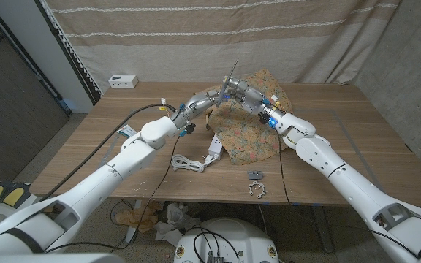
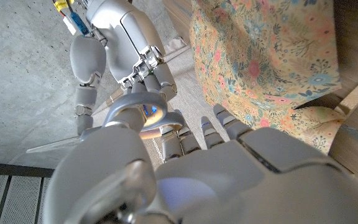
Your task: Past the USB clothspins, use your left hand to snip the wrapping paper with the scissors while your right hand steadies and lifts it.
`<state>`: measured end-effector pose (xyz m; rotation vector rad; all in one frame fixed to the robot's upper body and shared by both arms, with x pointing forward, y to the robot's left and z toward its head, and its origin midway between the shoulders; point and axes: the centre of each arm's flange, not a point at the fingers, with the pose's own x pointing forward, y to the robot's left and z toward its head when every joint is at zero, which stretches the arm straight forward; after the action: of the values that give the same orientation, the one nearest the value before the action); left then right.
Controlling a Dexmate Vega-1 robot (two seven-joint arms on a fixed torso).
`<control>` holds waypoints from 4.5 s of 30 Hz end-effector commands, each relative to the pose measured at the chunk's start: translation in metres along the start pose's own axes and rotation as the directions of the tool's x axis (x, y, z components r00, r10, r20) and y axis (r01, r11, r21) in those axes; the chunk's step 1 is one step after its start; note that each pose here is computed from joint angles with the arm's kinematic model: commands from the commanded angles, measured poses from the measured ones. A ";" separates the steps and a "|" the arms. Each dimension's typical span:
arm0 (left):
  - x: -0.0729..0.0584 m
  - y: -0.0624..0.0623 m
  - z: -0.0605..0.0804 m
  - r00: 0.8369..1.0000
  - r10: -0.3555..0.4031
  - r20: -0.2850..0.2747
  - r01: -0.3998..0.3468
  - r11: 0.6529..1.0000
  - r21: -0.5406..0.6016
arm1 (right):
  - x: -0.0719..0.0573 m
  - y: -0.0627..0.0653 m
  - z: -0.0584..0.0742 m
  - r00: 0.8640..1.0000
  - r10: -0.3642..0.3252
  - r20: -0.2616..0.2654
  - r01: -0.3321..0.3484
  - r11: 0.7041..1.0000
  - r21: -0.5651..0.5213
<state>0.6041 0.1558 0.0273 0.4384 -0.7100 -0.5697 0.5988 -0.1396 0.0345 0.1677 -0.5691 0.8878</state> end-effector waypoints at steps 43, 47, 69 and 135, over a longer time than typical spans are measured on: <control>-0.005 0.015 -0.001 0.990 0.046 0.137 0.004 0.938 -0.346 | -0.015 -0.050 0.007 0.969 -0.239 0.068 0.235 0.970 0.052; -0.004 0.016 -0.001 0.988 0.032 0.150 0.026 0.931 -0.364 | -0.016 -0.051 0.007 0.968 -0.243 0.061 0.240 0.969 0.054; 0.009 0.019 -0.002 0.979 -0.063 0.196 0.141 0.900 -0.413 | -0.020 -0.059 0.010 0.964 -0.261 0.053 0.259 0.965 0.037; 0.016 -0.004 -0.028 0.912 -0.087 0.400 0.363 0.622 -0.693 | -0.015 -0.063 0.009 0.962 -0.272 0.021 0.271 0.962 0.035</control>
<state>0.6326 0.1462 0.0169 -0.3962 -0.6522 -1.1507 0.6354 -0.1946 0.0403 0.2808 -0.5433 0.6223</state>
